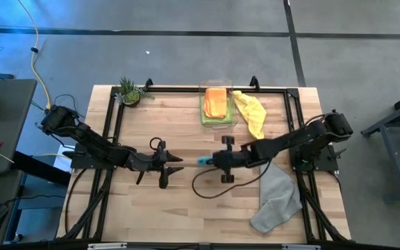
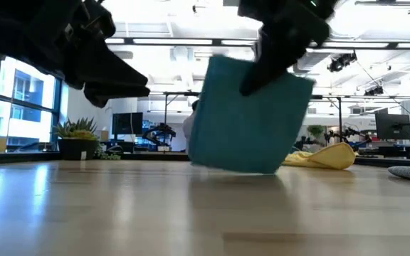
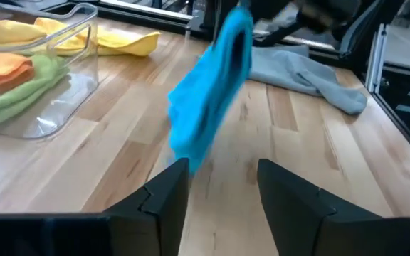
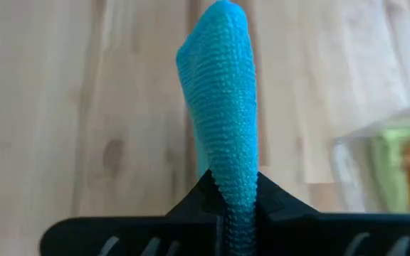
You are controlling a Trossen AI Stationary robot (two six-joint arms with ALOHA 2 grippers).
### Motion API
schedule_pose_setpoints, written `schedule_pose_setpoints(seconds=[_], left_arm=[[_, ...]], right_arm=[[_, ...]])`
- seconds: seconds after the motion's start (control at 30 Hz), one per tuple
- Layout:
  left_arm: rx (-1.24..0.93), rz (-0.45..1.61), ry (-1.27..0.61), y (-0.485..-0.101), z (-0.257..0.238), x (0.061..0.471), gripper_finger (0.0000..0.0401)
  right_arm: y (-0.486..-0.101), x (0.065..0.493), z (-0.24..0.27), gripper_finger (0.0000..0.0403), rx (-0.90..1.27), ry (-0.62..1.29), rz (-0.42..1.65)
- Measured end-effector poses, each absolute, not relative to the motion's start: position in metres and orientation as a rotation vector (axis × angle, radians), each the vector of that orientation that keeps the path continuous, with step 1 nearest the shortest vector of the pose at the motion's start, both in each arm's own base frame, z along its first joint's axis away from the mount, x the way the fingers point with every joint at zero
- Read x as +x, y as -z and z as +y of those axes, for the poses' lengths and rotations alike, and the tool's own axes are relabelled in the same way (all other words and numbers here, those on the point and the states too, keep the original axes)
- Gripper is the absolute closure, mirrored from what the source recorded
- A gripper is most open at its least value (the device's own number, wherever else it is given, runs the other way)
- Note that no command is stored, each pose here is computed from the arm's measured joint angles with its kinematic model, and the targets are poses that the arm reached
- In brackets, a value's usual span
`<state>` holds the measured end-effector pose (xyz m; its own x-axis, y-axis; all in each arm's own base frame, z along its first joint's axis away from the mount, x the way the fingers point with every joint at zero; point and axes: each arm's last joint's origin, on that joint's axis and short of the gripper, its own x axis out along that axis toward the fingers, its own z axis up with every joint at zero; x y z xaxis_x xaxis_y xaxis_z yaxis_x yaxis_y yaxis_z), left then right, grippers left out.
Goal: Fold microfiber towels
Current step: Stack the blue microfiber cloth on top of the orange microfiber cloth in the transparent bin
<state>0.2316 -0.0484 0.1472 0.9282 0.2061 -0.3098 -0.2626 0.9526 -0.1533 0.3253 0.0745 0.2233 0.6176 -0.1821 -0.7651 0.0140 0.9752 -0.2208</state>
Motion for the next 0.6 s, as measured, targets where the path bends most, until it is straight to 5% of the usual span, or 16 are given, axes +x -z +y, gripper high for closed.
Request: schedule_pose_setpoints(seconds=[0.6], left_arm=[[-0.296, 0.180, -0.296, -0.125, -0.031, 0.183, 0.0337]], right_arm=[[-0.342, 0.343, -0.045, 0.0403, -0.376, 0.314, 0.904]])
